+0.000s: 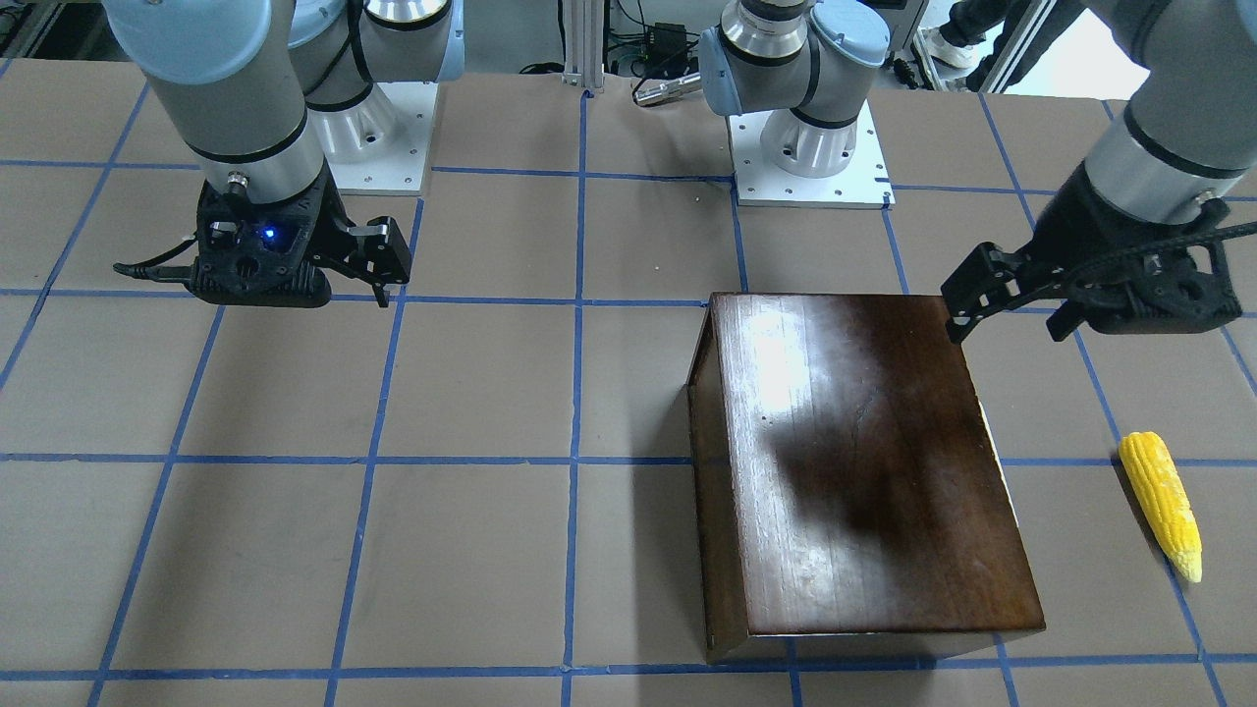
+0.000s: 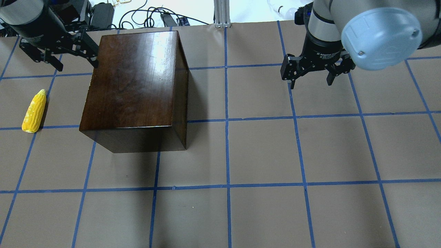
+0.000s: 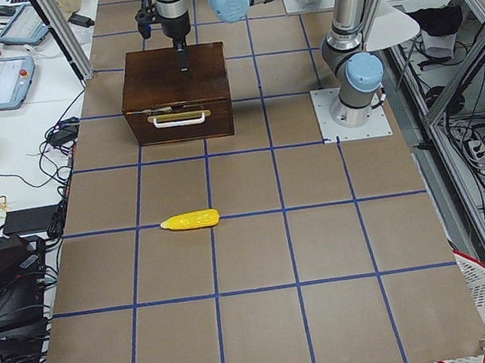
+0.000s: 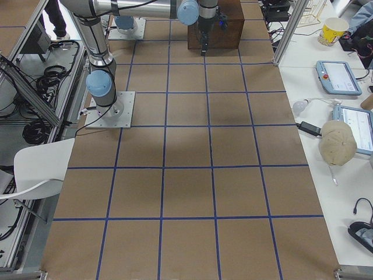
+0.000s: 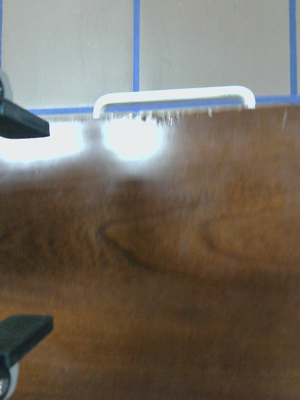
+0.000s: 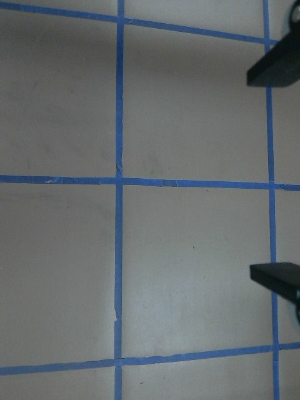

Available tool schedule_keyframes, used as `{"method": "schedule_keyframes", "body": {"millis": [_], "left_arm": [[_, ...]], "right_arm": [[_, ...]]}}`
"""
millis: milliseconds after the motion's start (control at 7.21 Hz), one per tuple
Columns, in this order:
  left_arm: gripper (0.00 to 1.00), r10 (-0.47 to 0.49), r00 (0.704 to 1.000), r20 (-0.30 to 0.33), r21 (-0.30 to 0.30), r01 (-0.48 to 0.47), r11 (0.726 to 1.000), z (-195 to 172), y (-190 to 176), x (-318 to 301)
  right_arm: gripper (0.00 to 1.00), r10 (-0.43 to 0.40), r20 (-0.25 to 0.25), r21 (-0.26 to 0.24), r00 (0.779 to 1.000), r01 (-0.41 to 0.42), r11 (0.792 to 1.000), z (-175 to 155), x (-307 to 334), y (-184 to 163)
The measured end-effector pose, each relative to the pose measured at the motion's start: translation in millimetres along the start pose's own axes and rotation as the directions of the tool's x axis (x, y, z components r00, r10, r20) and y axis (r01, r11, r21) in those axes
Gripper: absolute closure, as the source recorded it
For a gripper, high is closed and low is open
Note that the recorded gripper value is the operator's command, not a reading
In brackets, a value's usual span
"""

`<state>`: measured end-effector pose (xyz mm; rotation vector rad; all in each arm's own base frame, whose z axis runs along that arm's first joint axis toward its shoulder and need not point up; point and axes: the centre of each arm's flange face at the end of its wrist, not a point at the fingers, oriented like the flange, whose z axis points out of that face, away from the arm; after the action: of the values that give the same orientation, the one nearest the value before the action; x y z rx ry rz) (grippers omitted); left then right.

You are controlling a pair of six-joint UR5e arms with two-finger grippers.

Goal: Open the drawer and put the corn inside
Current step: 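Move the left gripper off the cabinet toward its drawer side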

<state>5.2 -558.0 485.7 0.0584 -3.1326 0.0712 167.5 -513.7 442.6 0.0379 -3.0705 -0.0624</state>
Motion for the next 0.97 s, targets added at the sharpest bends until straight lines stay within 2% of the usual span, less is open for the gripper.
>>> {"method": "schedule_keyframes", "body": {"millis": [555, 971], "left_arm": [[0.00, 0.065, 0.998, 0.000, -0.002, -0.065, 0.998, 14, -8, -79], [0.00, 0.094, 0.995, -0.020, -0.003, -0.095, 0.996, 34, -16, -109]], "right_arm": [[0.00, 0.000, 0.000, 0.001, 1.000, 0.000, 1.000, 0, 0, 0], [0.00, 0.000, 0.000, 0.000, 1.000, 0.000, 1.000, 0, 0, 0]]}}
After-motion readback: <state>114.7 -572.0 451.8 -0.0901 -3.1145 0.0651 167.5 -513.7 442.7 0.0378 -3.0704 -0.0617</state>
